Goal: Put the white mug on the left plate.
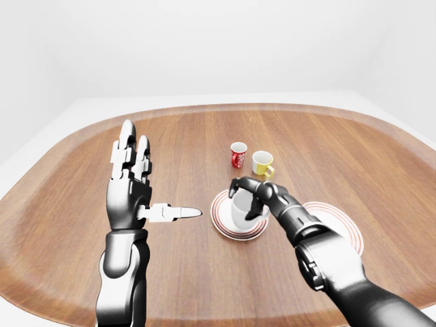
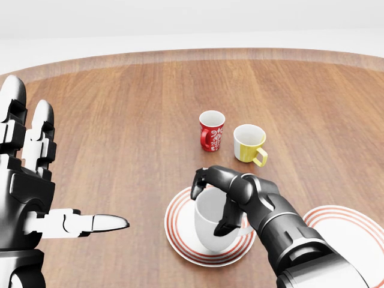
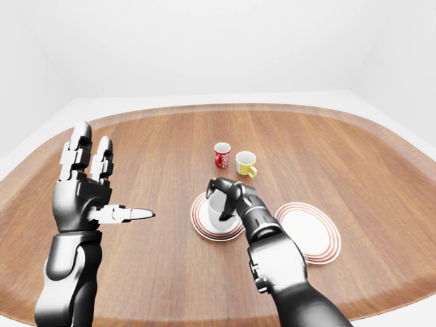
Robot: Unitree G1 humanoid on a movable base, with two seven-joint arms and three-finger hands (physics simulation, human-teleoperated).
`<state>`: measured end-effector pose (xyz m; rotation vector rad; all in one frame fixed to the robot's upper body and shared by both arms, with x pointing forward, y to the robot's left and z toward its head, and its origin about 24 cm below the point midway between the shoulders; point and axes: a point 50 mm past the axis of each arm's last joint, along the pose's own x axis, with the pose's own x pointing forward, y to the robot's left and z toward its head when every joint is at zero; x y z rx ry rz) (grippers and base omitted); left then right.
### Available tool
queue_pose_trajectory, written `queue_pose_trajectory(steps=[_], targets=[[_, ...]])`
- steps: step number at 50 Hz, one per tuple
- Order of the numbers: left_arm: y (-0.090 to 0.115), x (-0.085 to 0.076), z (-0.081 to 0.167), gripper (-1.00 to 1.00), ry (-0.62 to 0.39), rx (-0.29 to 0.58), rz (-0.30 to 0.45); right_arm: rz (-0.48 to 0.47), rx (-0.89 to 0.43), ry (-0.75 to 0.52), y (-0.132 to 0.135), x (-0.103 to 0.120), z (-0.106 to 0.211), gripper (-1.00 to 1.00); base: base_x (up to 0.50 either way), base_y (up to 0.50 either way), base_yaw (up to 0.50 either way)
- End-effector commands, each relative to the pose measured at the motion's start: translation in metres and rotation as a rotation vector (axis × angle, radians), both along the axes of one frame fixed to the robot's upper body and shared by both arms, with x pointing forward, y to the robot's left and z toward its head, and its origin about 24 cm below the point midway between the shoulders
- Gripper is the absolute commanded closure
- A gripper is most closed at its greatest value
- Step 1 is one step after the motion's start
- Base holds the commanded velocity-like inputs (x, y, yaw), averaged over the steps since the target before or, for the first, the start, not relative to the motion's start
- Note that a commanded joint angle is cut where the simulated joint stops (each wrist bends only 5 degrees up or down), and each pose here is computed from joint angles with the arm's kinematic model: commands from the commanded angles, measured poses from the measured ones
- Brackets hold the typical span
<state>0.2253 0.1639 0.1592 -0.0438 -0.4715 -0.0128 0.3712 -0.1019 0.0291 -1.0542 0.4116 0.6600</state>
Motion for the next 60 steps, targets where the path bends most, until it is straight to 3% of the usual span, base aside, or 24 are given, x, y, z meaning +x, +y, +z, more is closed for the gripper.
queue_pose_trajectory(steps=[1,2,4,28,52,60], targets=[[0.000,0.000,0.000,-1.00,0.000,0.001,0.001,-0.006,0.003,0.003,-0.002,0.000,-0.001,0.29,0.00,0.00,0.00],[0.000,0.000,0.000,-1.00,-0.001,0.000,0.002,-0.007,0.003,0.003,-0.002,-0.001,-0.001,-0.08,0.00,0.00,0.00],[0.000,0.000,0.000,-1.00,0.001,0.001,0.003,-0.001,-0.004,0.016,-0.003,-0.002,-0.003,-1.00,0.00,0.00,0.00],[0.000,0.002,-0.003,-1.00,0.014,0.003,0.005,-0.029,-0.059,0.067,-0.015,-0.005,-0.011,-1.00,0.00,0.00,0.00],[0.001,0.002,-0.001,-1.00,0.006,0.000,0.004,0.006,-0.091,-0.010,-0.010,0.010,0.017,-1.00,0.00,0.00,0.00],[0.002,0.002,-0.001,-1.00,0.004,0.001,0.007,0.014,-0.043,-0.019,-0.006,0.014,0.027,-1.00,0.00,0.00,0.00]])
